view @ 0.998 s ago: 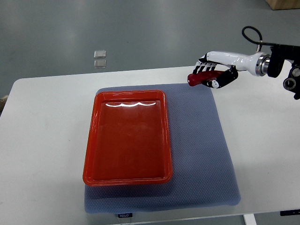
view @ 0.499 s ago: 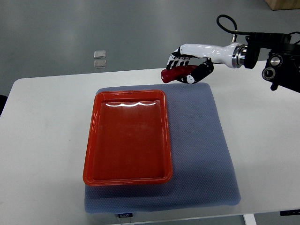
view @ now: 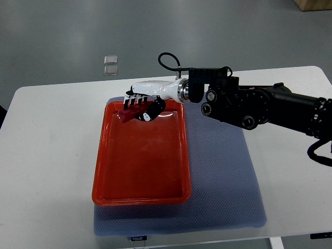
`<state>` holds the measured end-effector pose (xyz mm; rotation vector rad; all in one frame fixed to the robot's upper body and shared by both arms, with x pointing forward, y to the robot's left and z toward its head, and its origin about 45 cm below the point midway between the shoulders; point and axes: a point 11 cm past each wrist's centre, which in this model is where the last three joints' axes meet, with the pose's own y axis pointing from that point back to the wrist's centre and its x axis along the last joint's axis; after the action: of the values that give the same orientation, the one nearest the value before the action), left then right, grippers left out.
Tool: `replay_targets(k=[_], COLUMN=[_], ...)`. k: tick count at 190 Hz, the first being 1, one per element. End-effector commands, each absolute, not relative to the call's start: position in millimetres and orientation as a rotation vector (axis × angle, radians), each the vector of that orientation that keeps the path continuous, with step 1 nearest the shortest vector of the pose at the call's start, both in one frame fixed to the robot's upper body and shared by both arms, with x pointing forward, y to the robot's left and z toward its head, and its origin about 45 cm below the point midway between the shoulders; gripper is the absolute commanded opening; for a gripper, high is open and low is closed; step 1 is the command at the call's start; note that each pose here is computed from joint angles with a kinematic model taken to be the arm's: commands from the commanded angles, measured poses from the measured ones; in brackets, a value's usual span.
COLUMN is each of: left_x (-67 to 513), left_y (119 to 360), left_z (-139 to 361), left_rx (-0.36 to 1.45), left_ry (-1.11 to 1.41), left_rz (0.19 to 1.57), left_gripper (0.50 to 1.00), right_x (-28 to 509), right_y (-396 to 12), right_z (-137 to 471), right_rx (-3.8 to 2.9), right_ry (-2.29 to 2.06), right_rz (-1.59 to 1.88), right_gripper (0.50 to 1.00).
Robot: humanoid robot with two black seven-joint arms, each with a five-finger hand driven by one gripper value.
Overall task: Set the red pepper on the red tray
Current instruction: 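Carry the pepper over the red tray and lower it inside, then open the right hand, release the pepper, and raise the hand away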
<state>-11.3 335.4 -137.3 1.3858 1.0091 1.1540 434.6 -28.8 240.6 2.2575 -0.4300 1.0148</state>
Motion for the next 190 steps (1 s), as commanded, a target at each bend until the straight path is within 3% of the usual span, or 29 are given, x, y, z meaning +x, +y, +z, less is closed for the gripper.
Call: replay_targets(k=[1,54,160,174,190], left_x=[-12,-12,-12,-12,-12], left_y=[335,334,334,334,334], left_z=[-137,-137,-137,-137,-137], left_rx=[1.386,1.384,1.386,1.387,1.386], left_ry=[1.009,1.011,1.013,1.012,1.013], left_rz=[1.154,1.152,1.151,1.149,1.151], left_gripper=[1.000,1.000,1.000,1.000,1.000], right_x=[441,441,431,431,432], right_y=[-39,-70,-79,-79,-78], right_z=[224,183,160,161,162], right_rx=[2.227,2.177,2.184,2.191,2.194], right_ry=[-0.468,-0.532,-0.591,-0.598,-0.601], right_rz=[0.974,0.874,0.835,0.829,0.828], right_gripper=[0.500,0.500,0.500,0.566,0.592])
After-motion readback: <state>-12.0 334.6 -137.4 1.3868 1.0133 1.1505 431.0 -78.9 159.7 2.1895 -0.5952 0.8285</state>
